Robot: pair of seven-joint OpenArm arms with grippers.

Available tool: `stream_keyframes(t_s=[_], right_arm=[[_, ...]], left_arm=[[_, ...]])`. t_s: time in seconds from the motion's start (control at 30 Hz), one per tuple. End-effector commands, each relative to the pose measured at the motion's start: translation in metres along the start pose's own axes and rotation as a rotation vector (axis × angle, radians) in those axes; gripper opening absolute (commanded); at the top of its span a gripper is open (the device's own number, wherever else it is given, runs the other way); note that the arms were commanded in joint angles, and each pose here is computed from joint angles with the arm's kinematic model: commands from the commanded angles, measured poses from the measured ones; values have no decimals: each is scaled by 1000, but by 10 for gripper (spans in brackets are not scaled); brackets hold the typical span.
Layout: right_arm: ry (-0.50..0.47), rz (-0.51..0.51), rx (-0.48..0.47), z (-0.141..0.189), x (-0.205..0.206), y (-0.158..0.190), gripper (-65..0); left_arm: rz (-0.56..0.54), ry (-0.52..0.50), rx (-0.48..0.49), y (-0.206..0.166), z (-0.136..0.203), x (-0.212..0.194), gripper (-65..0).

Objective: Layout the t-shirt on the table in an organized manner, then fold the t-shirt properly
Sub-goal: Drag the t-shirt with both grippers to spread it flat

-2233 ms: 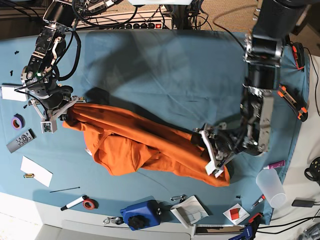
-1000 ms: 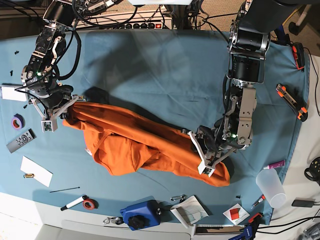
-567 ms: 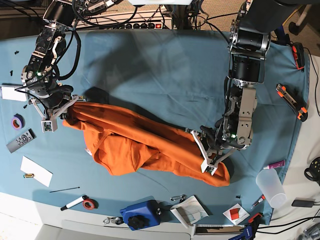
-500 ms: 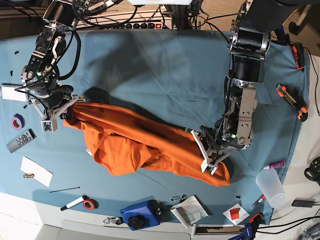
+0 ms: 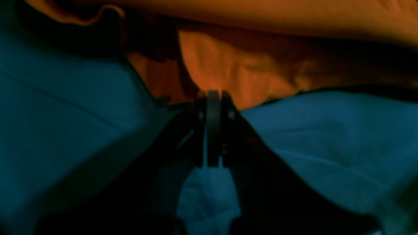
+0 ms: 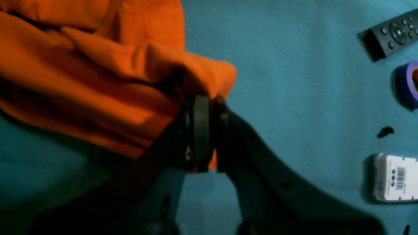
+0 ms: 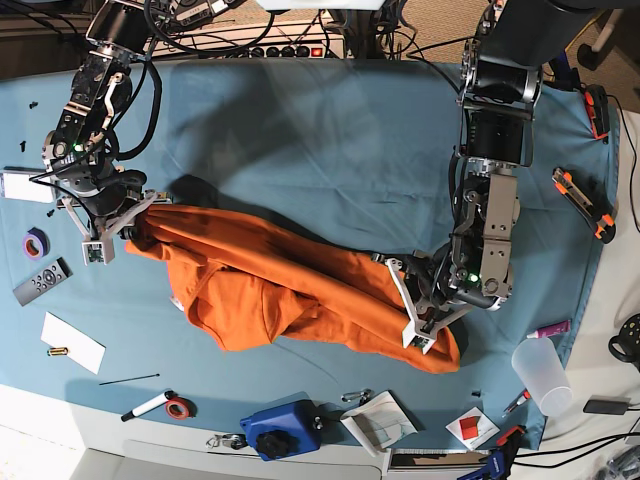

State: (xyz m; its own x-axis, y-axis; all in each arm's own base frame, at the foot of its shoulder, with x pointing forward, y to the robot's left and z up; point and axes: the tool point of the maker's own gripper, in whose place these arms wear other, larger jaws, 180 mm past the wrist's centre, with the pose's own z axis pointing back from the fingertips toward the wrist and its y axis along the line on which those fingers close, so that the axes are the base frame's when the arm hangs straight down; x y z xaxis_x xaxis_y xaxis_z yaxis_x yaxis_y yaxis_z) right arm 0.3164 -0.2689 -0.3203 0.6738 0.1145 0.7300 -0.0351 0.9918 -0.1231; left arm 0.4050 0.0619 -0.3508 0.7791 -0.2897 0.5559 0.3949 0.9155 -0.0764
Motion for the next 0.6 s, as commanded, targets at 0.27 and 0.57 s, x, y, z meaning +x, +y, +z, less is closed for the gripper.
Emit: stream_keyframes(t_s=[0.27,0.57], right_arm=[[-54,13,-14,4,16,-6,-650],[-22,-5,51,4,11,5,-650]], left_arm=[[-3,45,18,8,7,-13,-650],[-48,77,130,35,39,-86,-650]])
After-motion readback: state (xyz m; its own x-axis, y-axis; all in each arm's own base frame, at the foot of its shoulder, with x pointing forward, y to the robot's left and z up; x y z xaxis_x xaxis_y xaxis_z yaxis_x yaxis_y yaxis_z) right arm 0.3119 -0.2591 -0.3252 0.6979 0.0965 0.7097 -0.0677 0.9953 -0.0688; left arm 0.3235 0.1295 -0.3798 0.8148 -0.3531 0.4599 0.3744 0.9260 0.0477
